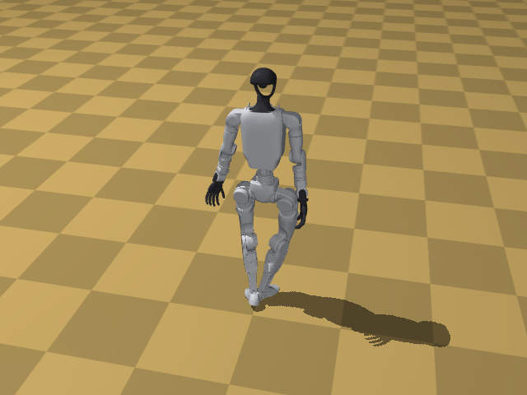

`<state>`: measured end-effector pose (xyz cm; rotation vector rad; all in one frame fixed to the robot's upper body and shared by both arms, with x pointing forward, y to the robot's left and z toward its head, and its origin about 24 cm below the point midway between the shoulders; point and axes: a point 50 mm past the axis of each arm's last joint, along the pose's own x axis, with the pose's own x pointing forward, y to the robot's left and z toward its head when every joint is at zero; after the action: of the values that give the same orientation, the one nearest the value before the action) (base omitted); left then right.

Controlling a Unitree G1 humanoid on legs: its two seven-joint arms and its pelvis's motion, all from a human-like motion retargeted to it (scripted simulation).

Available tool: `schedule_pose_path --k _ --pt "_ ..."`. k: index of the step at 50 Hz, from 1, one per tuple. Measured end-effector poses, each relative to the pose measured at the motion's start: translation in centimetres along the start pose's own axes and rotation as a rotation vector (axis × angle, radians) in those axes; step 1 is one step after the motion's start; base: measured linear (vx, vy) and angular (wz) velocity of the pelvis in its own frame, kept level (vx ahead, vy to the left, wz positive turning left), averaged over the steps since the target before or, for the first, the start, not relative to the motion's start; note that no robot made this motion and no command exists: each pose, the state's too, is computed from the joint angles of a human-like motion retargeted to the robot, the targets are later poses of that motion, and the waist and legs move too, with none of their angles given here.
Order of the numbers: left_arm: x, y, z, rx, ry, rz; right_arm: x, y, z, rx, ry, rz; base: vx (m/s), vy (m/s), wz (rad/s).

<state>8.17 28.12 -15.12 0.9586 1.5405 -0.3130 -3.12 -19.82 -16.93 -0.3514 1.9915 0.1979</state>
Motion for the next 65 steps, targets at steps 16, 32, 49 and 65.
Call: schedule_pose_path --k 16,32,49,65 --pt "-0.2 -6.0 0.1 -0.057 -0.018 -0.188 -2.3 -2.7 5.1 -0.019 -0.128 -0.101 0.2 -0.18 -0.69" --pt "-0.6 -9.1 -0.6 0.008 -0.003 -0.288 -5.4 -3.3 11.1 -0.177 -0.381 -0.215 0.08 0.16 -0.23" --pt "-0.4 -5.1 2.4 -0.108 -0.112 -0.139 -1.5 -1.7 3.7 -0.043 -0.104 -0.064 0.19 0.0 -0.17" --pt "-0.6 -7.8 2.0 -0.088 -0.096 -0.204 -1.0 -1.2 3.1 -0.05 -0.103 -0.064 0.32 -0.11 0.33"
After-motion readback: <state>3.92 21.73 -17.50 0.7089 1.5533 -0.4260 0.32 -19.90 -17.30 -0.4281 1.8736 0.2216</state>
